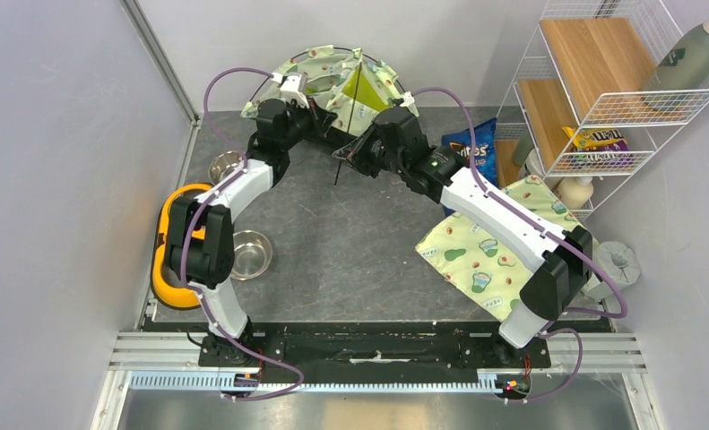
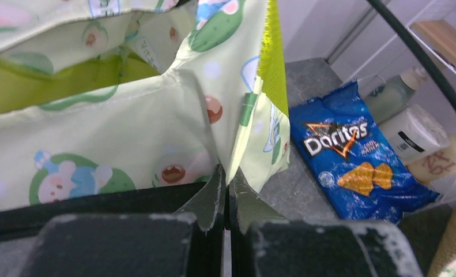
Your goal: Set up the pet tent
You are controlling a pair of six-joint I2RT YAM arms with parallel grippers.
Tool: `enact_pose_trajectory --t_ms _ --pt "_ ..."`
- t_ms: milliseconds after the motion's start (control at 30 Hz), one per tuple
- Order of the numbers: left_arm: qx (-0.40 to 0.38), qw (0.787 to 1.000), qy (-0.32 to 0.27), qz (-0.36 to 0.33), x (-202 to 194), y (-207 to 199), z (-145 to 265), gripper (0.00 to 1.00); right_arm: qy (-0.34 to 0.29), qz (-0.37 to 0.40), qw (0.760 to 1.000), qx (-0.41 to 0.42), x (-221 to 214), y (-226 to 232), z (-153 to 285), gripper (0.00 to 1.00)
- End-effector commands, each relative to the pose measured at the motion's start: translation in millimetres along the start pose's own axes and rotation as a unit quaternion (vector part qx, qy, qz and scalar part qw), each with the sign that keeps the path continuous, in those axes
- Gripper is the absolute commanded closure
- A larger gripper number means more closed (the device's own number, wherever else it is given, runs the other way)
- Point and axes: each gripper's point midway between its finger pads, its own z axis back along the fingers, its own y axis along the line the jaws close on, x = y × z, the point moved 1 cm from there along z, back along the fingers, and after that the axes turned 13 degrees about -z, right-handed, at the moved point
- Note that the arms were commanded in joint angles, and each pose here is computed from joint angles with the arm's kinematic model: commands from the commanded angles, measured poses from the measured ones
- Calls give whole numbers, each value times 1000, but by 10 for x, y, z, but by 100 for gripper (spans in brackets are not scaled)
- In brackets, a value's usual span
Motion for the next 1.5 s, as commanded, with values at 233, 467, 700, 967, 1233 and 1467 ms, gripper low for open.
enact_pose_trajectory --t_ms 233,467,700,967,1233,1467 --pt "-80 997 -16 11 173 -486 486 98 -95 -28 995 -18 511 -221 -332 100" --pt "-88 995 5 47 67 -654 865 98 -136 -19 990 20 731 -86 -467 100" --pt "-92 991 30 86 5 -782 1122 98 -157 -14 987 39 820 -43 -607 100" --pt "-82 989 60 112 -72 -827 1299 98 -168 -9 985 41 854 -86 -706 100" --pt "-63 988 108 93 -360 -784 1443 98 -180 3 980 88 908 147 -667 100" --pt "-59 986 122 93 -414 -806 1570 98 -206 34 972 109 989 194 -680 100"
